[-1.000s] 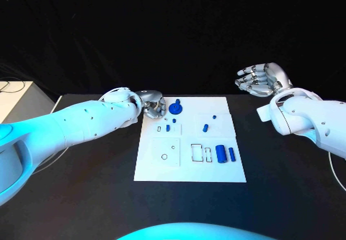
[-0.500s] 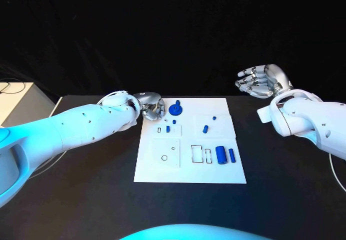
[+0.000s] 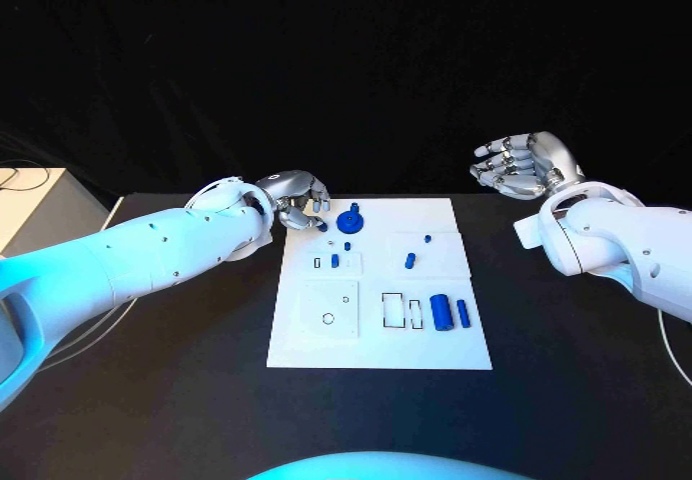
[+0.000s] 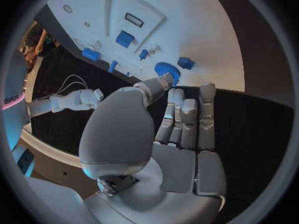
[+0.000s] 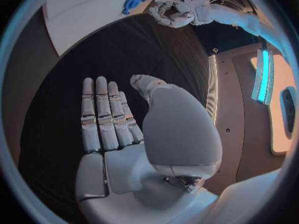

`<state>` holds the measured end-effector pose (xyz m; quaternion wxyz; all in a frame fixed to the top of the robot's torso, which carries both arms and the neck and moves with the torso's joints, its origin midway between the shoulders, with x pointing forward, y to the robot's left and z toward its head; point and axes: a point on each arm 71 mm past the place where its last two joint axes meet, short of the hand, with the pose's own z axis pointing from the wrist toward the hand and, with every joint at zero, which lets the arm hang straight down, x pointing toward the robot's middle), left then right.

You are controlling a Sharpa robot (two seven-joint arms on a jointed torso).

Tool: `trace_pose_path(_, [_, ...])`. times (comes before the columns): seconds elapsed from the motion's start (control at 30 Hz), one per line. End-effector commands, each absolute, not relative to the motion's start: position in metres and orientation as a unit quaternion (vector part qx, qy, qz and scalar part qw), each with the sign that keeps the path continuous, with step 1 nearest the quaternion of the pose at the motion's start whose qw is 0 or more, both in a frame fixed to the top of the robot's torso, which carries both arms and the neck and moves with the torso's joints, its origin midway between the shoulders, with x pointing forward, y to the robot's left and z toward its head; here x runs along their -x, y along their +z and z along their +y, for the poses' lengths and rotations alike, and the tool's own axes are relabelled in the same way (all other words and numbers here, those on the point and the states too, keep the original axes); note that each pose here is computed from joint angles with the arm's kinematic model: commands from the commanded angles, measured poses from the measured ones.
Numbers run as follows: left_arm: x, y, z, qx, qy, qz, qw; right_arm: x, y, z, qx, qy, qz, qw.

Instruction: Assemble the parts on the task board

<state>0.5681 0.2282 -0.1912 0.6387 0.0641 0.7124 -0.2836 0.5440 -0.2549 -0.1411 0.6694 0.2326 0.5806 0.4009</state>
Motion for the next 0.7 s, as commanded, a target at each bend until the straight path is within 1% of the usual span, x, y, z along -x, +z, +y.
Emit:
trace_pose_path(0.03, [-0.570,-0.191,0.230,-0.054,-0.285,0.713,0.638,-0.544,-0.141,-0.254,-0.228,0.405,0.583,0.667])
trace_pose_path(0.37, [-0.577,-0.201,0.227,-0.064,-0.251,0.748,0.611,-0.544,-0.141,-0.253,-0.228,0.406,0.583,0.666])
trace_pose_path(0.7, [-0.580,-0.206,0.223,-0.047,-0.214,0.759,0.613,-0.544,-0.141,-0.253,-0.227,0.406,0.583,0.666])
